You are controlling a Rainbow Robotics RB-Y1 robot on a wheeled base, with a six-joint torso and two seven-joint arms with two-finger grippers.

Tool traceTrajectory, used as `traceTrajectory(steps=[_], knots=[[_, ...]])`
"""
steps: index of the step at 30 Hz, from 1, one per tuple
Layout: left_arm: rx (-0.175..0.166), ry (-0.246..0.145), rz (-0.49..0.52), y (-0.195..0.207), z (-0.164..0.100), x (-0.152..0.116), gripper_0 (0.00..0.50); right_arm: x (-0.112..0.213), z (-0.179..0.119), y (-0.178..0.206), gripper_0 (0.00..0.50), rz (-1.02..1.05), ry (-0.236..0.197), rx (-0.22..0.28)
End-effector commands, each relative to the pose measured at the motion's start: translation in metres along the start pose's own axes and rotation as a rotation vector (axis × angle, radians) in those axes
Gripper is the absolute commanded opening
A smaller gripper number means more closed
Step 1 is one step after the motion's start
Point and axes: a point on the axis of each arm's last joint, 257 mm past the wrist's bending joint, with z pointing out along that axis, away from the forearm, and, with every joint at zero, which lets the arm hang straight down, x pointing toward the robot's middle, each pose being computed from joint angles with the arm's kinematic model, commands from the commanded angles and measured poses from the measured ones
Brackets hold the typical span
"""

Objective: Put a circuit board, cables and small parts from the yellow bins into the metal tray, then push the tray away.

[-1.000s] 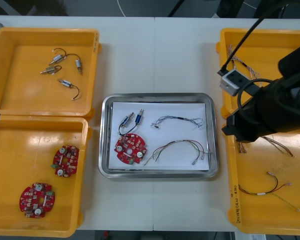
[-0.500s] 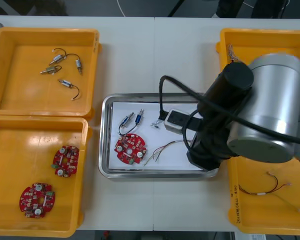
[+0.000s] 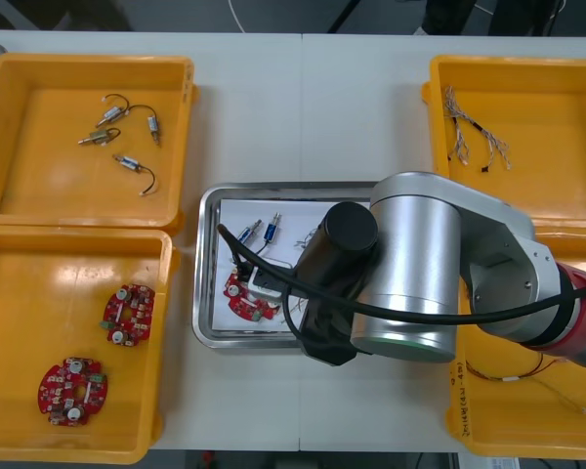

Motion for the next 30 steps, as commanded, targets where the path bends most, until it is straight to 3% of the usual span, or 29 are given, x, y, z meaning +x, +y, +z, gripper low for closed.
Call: traceTrajectory(steps=[1,12,30], knots=[[-0.057,-0.028,0.023,0.014,-0.015,-0.004,0.500,-0.018,0.008,0.014,0.500,-0.064,-0.027,0.000],[-0.057,-0.028,0.023,0.014,-0.015,-0.004,0.500,-0.002,0.033,0.024,0.500,-0.178,0.043,0.042],[-0.057,-0.028,0.023,0.014,-0.015,-0.004,0.500,-0.006,0.052,0.027,0.500,-0.210,0.048,0.075]])
